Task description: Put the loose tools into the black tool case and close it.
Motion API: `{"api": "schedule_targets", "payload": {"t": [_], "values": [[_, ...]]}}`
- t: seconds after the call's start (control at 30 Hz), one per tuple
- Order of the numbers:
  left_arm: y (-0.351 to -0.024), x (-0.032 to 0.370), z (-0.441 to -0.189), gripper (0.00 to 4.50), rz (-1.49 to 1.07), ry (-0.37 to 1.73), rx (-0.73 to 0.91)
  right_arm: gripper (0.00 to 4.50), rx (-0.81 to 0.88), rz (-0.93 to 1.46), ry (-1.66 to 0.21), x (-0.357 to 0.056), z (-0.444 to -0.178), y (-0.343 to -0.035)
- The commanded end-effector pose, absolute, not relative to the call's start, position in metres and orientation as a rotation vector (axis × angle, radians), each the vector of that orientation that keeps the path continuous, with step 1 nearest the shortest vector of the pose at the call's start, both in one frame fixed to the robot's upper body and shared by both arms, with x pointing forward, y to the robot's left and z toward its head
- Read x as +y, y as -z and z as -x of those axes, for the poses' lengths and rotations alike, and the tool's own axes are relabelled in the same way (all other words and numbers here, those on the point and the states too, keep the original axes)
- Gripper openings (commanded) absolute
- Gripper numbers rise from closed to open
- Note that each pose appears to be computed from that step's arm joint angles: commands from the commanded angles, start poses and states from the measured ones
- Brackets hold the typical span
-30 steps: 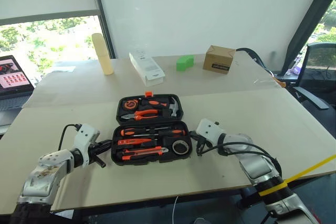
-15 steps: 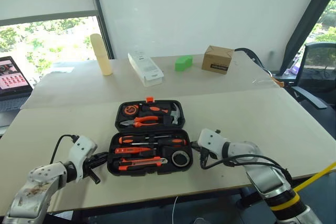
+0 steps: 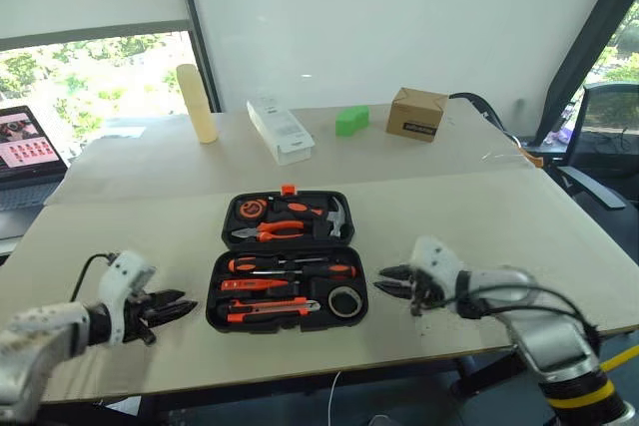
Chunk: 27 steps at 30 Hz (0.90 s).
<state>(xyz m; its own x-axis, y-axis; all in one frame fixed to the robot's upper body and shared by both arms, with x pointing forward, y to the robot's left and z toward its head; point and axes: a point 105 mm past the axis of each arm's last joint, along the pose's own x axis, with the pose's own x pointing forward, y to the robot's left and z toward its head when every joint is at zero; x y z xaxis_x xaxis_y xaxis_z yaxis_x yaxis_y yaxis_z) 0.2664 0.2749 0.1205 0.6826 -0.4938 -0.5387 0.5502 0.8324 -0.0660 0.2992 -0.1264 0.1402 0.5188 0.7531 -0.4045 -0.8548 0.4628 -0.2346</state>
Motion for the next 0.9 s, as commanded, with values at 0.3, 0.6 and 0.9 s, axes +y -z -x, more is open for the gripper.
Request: {"api": "schedule_targets", "payload": {"t": [0.3, 0.6, 0.9], "values": [[-0.168, 0.254, -0.348, 4.50, 0.267, 0.397, 0.652, 3.96, 0.577, 0.021, -0.789, -0.109, -0.357, -0.195], [-0.164, 0.256, -0.393, 4.50, 0.260, 0.299, 0.607, 3.96, 0.625, 0.085, -0.649, -0.093, -0.405, -0.181], [-0.159, 0.259, -0.396, 4.50, 0.249, 0.282, 0.624, 3.96, 0.628, 0.106, -0.647, -0.079, -0.420, -0.177]]}}
